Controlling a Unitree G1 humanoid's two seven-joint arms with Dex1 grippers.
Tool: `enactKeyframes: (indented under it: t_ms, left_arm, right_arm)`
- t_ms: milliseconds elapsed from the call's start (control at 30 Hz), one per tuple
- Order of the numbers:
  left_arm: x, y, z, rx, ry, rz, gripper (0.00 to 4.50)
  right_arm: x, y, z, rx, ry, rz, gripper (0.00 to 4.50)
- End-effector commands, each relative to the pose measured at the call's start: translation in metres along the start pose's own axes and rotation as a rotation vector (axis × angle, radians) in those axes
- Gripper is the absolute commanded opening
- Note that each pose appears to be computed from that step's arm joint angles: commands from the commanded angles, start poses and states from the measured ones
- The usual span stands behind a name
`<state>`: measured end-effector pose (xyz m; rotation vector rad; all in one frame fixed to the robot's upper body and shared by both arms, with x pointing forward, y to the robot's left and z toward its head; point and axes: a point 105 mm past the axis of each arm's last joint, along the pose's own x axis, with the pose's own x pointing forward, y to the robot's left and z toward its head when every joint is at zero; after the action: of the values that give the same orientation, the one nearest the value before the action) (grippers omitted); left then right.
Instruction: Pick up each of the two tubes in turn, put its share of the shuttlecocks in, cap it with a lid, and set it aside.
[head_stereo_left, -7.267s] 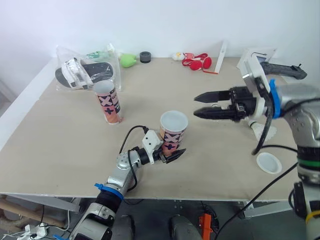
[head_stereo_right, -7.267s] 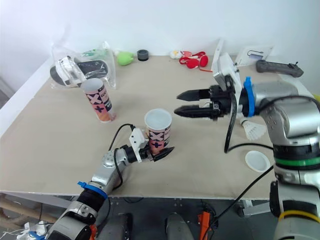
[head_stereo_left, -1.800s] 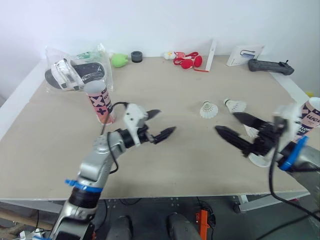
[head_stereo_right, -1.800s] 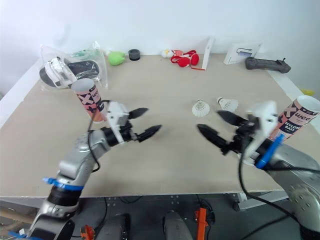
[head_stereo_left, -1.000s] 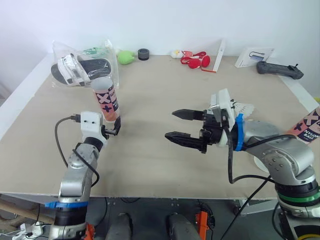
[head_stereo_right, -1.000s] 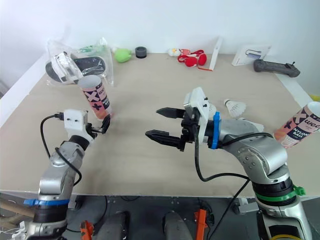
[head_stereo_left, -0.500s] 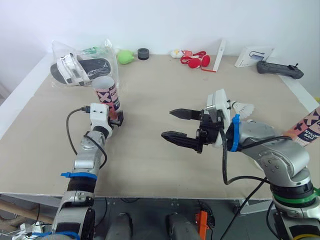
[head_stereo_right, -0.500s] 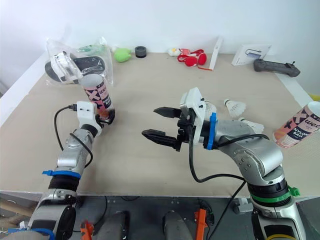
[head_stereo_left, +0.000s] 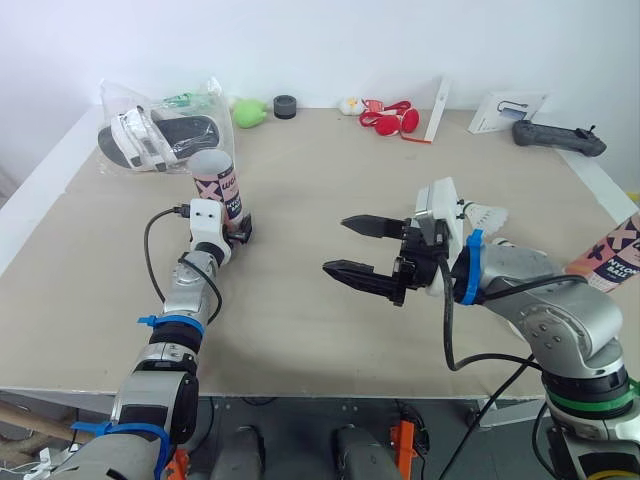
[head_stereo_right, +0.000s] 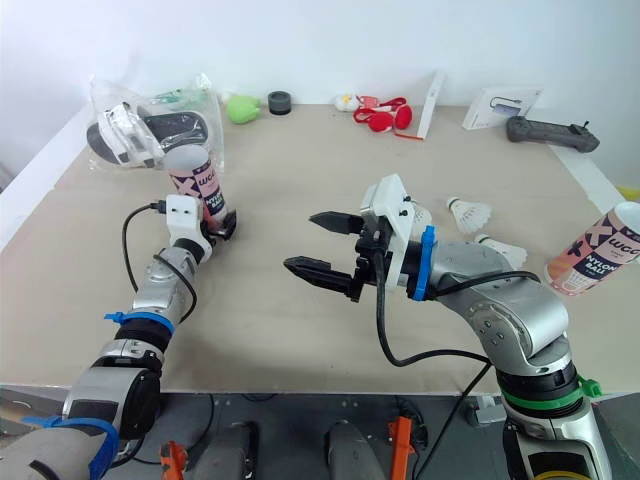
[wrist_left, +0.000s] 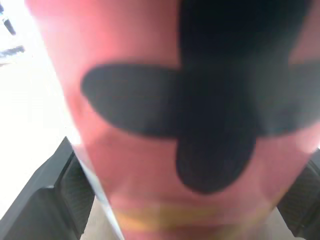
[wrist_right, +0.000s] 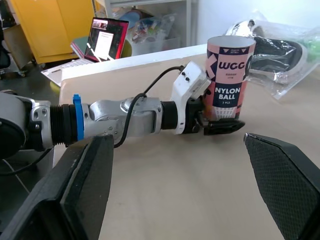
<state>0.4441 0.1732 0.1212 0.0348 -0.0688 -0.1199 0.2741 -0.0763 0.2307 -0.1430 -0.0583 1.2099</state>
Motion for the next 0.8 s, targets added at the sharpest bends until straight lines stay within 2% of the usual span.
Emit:
enactKeyframes:
  t_ms: [33,67,233,433,600,700,800]
  left_arm:
    - [0.004,0.004,0.018,0.016,-0.065,-0.004,3.36]
    - [0.004,0.004,0.019,0.019,-0.065,-0.006,3.12]
    - [0.000,0.007,0.029,0.059,-0.107,-0.044,3.12]
    - [-0.022,-0.010,0.067,0.261,-0.177,-0.327,3.12]
    - [-0.068,-0.028,0.081,0.509,0.001,-0.779,3.12]
    - [-0.081,-0.026,0.088,0.660,0.105,-0.905,3.12]
    - [-0.087,-0.024,0.093,0.736,0.192,-0.975,3.12]
  right_arm:
    - [-0.005,0.002,0.012,-0.041,-0.033,-0.013,4.50]
    - [-0.005,0.002,0.012,-0.041,-0.032,-0.018,4.50]
    - [-0.013,-0.013,0.010,-0.031,-0.063,-0.157,4.50]
    - [-0.044,-0.032,-0.010,-0.011,-0.064,-0.447,4.50]
    - [-0.079,-0.059,-0.049,-0.066,0.097,-0.778,4.50]
    - [-0.082,-0.069,-0.059,-0.092,0.124,-0.879,4.50]
    - [-0.087,-0.077,-0.067,-0.071,0.111,-0.990,4.50]
